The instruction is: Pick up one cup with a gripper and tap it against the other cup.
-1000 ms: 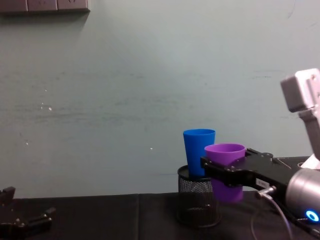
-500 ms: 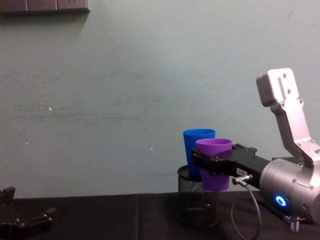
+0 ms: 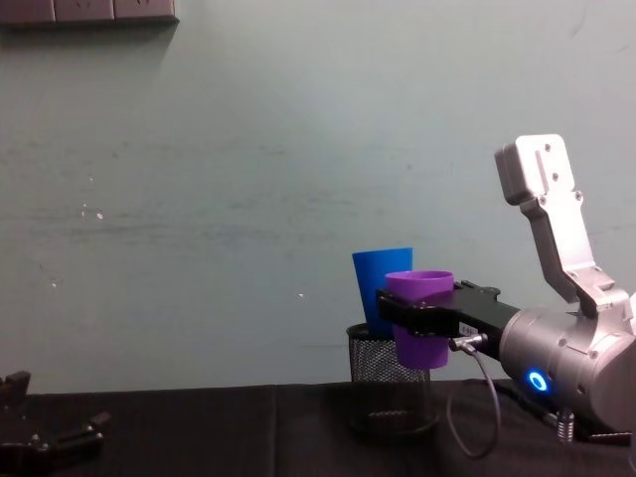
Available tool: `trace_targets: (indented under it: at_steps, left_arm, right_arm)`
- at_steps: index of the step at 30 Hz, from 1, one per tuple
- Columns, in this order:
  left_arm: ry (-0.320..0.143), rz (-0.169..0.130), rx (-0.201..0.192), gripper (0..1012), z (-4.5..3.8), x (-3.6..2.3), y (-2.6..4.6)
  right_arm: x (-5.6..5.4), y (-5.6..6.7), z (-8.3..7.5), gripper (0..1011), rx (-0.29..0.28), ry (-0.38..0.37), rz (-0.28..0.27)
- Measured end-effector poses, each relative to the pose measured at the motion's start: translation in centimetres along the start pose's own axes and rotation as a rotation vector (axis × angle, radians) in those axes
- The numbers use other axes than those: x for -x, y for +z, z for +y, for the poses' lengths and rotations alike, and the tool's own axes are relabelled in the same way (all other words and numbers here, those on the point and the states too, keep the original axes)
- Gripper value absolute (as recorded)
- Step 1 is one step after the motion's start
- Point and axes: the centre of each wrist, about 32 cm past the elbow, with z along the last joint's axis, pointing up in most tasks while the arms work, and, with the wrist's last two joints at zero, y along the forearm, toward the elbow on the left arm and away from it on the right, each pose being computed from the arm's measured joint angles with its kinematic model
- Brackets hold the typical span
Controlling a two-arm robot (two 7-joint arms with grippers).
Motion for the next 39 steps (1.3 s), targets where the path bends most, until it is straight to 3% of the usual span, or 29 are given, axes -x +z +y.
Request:
trace_targets:
  at_steps: [39]
  left_arm:
    - [0.0,0.0,0.0,1000,0.0,0.0,0.0]
  right_arm:
    - [0.02,-0.02,-0.01,751,0.001,0.005,-0.001]
